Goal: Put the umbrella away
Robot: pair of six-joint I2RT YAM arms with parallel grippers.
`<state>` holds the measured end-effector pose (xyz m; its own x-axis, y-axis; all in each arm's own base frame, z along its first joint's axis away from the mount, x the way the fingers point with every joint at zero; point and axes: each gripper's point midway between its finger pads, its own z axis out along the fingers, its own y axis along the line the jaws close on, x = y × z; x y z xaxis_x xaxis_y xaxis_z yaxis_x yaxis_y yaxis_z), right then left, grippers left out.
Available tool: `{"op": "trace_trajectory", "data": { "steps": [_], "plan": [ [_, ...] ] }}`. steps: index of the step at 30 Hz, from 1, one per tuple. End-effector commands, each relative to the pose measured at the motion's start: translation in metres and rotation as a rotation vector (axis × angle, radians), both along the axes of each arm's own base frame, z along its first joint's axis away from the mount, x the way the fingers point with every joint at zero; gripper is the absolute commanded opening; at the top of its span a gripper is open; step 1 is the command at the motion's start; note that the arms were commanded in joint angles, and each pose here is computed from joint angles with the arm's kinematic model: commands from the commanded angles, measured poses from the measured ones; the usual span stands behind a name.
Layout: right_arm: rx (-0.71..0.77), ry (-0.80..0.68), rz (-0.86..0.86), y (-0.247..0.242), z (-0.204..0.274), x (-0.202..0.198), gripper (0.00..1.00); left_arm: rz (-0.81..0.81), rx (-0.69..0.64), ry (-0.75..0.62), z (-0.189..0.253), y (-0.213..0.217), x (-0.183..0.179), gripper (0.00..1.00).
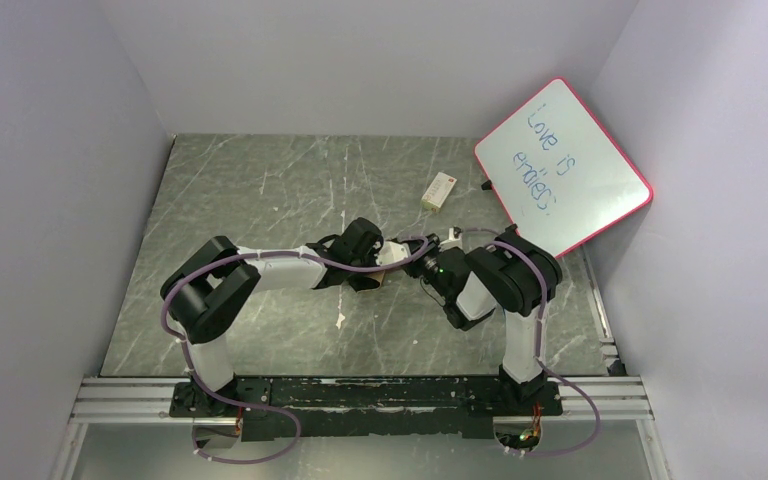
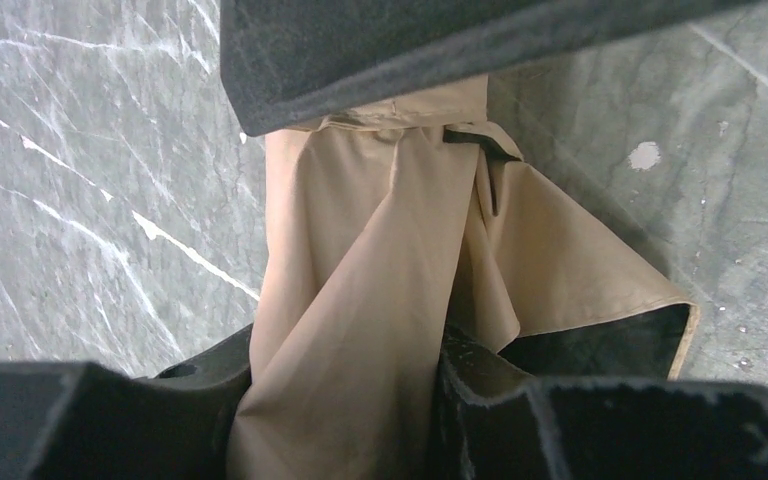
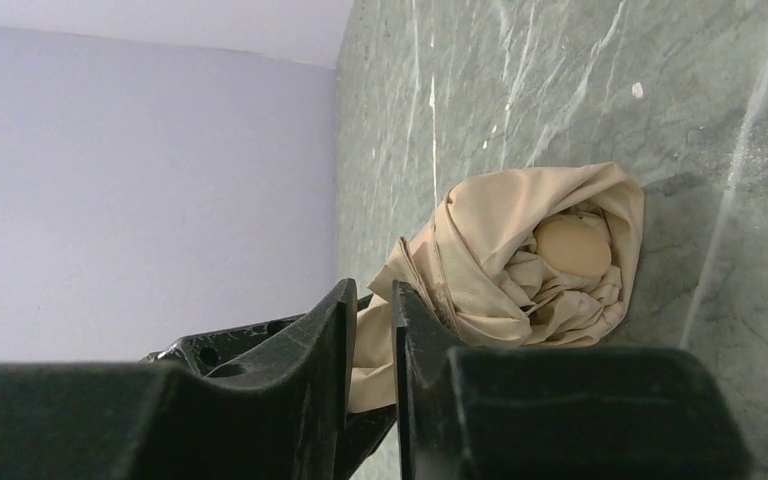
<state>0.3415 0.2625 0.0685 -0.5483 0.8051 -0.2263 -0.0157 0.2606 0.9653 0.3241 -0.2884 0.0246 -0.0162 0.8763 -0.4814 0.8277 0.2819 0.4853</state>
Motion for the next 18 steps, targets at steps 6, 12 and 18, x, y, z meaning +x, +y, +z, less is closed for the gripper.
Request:
{"op": "trace_trajectory", "data": {
  "steps": [6, 12, 18],
  "plan": [
    [-0.068, 0.037, -0.081, -0.010, -0.019, 0.018, 0.28, -0.134, 0.152, 0.223, -0.056, 0.019, -0.058, 0.05],
    [-0.102, 0.073, -0.103, -0.014, -0.032, 0.026, 0.30, -0.142, 0.137, 0.229, -0.054, 0.016, -0.060, 0.05],
    [-0.162, 0.122, -0.125, -0.020, -0.044, 0.028, 0.30, -0.141, 0.131, 0.222, -0.052, 0.016, -0.059, 0.05]
  ]
}}
